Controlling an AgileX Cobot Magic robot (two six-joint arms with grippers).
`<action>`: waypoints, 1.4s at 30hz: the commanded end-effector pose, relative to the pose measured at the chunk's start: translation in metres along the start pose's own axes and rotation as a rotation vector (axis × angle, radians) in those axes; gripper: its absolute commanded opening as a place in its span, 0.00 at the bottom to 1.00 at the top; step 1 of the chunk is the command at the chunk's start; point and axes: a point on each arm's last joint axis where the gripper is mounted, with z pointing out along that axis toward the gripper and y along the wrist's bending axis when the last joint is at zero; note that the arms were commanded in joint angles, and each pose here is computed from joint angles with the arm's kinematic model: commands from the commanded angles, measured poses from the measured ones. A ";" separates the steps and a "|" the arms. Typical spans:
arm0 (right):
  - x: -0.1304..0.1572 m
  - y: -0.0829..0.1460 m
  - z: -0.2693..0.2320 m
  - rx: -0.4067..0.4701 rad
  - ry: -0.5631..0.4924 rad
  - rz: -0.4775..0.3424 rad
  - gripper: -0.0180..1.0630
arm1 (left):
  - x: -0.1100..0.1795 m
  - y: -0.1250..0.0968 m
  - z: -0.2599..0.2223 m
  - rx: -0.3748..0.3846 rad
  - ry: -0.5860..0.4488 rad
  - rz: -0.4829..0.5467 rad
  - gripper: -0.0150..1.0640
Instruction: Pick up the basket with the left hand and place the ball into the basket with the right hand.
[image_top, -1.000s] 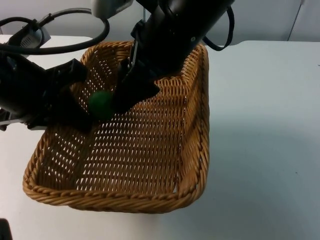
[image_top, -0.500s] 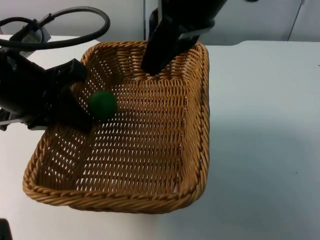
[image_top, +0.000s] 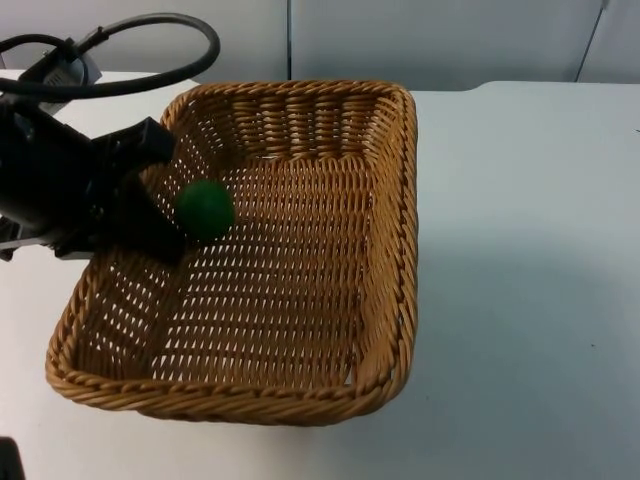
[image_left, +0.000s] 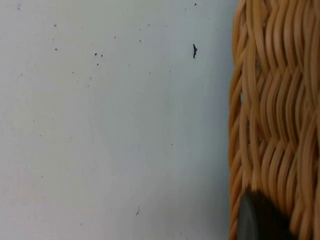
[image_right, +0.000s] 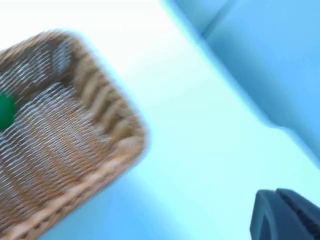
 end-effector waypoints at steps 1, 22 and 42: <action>0.012 -0.018 -0.066 0.119 -0.097 0.102 0.01 | -0.004 -0.003 -0.003 -0.001 -0.046 -0.006 0.01; 0.057 -0.022 -0.163 0.110 -0.226 0.282 0.01 | -0.040 0.030 0.041 -0.074 -0.052 -0.023 0.01; 0.057 -0.022 -0.163 0.106 -0.227 0.285 0.01 | -0.039 0.042 0.059 -0.065 0.026 -0.012 0.62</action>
